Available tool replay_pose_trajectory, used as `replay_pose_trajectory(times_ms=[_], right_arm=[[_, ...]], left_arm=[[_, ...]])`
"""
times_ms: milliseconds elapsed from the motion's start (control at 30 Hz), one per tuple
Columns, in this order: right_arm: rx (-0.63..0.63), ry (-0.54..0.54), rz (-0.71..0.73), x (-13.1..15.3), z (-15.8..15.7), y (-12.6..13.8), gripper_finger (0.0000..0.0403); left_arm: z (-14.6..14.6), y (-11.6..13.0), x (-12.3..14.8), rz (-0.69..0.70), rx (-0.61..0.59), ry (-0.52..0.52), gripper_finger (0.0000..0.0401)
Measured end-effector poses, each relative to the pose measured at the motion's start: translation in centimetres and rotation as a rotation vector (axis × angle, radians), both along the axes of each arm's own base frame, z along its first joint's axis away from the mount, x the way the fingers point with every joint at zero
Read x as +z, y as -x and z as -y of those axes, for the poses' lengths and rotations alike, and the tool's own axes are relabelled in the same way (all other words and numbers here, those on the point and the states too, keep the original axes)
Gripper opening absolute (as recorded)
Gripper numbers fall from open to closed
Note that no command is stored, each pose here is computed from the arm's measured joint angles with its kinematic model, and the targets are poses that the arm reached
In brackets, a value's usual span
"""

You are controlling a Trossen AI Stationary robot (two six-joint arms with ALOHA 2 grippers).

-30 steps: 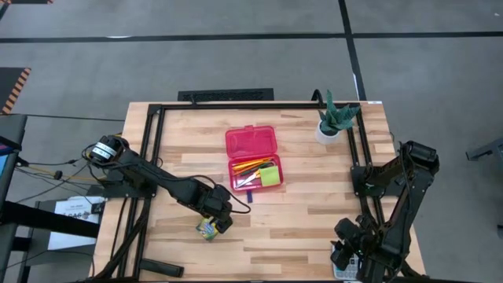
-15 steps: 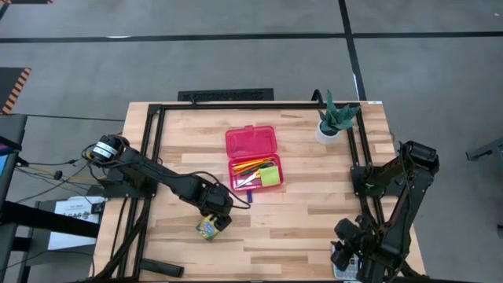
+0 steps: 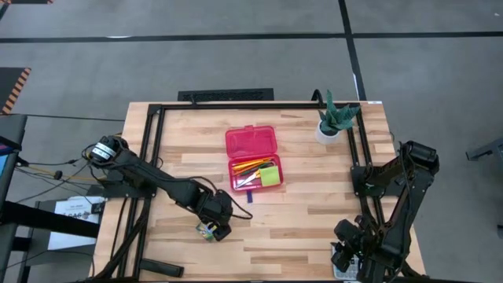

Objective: Pack school essentials
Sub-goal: Put the yellow crayon box into the supply box

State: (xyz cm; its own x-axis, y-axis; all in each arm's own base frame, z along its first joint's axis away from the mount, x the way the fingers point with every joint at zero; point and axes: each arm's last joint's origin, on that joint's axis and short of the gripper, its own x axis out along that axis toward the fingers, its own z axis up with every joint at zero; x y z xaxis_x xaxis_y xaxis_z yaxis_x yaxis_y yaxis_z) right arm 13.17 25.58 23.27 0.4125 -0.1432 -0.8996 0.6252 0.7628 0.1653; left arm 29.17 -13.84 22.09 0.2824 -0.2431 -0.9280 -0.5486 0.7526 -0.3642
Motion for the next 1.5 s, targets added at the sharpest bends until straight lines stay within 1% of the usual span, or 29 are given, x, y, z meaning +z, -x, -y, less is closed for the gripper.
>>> replay_pose_trajectory(times_ms=[233, 300, 367, 467, 633, 700, 800, 933, 1000, 1067, 1167, 1300, 1400, 1500], right_arm=[[-0.001, -0.005, 0.002, 0.0, 0.0, 0.0, 0.0182], [-0.001, -0.005, 0.002, 0.0, 0.0, 0.0, 0.0182], [-0.001, -0.005, 0.002, 0.0, 0.0, 0.0, 0.0182], [-0.005, -0.008, 0.003, 0.0, 0.0, 0.0, 0.0182], [0.000, 0.000, 0.000, 0.0, 0.0, 0.0, 0.0182], [-0.001, 0.003, -0.001, 0.0, 0.0, 0.0, 0.0182], [-0.001, -0.001, 0.001, 0.0, 0.0, 0.0, 0.0182], [0.000, -0.003, 0.002, 0.0, 0.0, 0.0, 0.0182], [0.000, -0.003, 0.001, 0.0, 0.0, 0.0, 0.0182], [0.000, -0.003, 0.001, 0.0, 0.0, 0.0, 0.0182], [-0.001, -0.005, 0.002, 0.0, 0.0, 0.0, 0.0182], [-0.001, -0.005, 0.002, 0.0, 0.0, 0.0, 0.0182], [0.000, -0.002, 0.000, 0.0, 0.0, 0.0, 0.0182], [0.000, 0.001, -0.001, 0.0, 0.0, 0.0, 0.0182]], left_arm=[[2.5, 0.5, 1.4, 0.029, 0.007, 0.045, 0.0400], [3.0, 0.7, 1.5, 0.034, 0.022, 0.043, 0.0400], [3.2, 0.9, 1.5, 0.061, 0.043, -0.015, 0.0400], [3.4, 1.0, 1.5, 0.105, 0.035, -0.082, 0.0400], [3.3, 1.0, 1.5, 0.166, 0.133, -0.175, 0.0400], [3.1, 0.9, 1.5, 0.164, 0.155, -0.178, 0.0399], [2.2, 1.0, 1.2, 0.084, 0.116, -0.179, 0.0396], [1.6, 1.3, 0.3, -0.038, 0.094, -0.192, 0.0396], [2.2, 1.1, -0.2, -0.029, 0.054, -0.204, 0.0396], [3.0, 0.8, -1.2, -0.017, 0.013, -0.249, 0.0396], [4.0, 0.8, -2.9, -0.051, -0.027, -0.289, 0.0395], [4.8, 1.0, -4.9, -0.126, -0.011, -0.326, 0.0395], [5.0, 0.9, -5.8, -0.130, 0.039, -0.354, 0.0395], [5.2, 0.8, -6.2, -0.119, 0.046, -0.368, 0.0395]])
